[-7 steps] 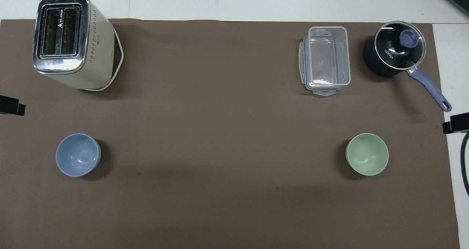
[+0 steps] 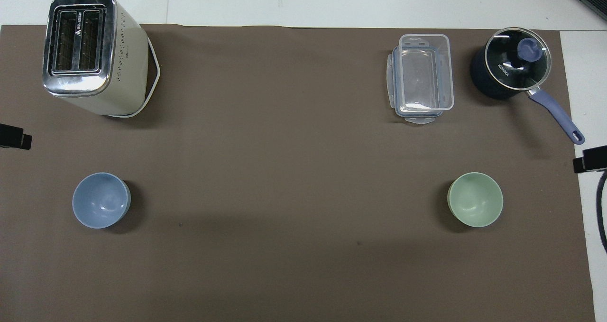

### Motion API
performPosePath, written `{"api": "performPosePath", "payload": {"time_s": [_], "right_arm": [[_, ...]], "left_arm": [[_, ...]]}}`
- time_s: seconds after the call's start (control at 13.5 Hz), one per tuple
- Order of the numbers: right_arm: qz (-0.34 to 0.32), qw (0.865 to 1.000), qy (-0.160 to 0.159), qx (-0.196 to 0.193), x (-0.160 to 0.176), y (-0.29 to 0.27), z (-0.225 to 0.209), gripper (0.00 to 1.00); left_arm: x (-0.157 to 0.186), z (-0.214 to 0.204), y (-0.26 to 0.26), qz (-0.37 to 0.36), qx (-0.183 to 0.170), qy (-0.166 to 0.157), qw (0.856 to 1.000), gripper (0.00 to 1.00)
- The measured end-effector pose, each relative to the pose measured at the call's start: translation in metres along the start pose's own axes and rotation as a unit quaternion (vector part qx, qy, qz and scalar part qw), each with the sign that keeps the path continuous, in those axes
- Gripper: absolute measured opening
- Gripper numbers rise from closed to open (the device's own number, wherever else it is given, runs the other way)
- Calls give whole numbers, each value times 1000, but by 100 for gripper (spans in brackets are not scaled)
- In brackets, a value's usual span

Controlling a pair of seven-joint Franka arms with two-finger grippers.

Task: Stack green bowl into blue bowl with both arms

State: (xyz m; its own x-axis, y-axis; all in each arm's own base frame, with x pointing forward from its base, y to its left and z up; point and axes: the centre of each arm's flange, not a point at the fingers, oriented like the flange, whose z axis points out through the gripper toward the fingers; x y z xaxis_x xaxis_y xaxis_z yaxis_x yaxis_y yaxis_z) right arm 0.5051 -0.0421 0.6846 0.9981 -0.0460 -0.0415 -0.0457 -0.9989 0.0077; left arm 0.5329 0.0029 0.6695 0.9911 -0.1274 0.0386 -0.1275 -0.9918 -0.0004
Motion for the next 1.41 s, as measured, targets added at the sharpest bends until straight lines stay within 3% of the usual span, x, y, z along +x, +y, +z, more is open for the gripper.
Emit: {"api": "performPosePath", "payload": {"time_s": [1.41], "right_arm": [[0, 1000, 0, 0, 0, 0, 0, 100]], "left_arm": [[-4, -4, -2, -2, 0, -1, 1000, 100]]}}
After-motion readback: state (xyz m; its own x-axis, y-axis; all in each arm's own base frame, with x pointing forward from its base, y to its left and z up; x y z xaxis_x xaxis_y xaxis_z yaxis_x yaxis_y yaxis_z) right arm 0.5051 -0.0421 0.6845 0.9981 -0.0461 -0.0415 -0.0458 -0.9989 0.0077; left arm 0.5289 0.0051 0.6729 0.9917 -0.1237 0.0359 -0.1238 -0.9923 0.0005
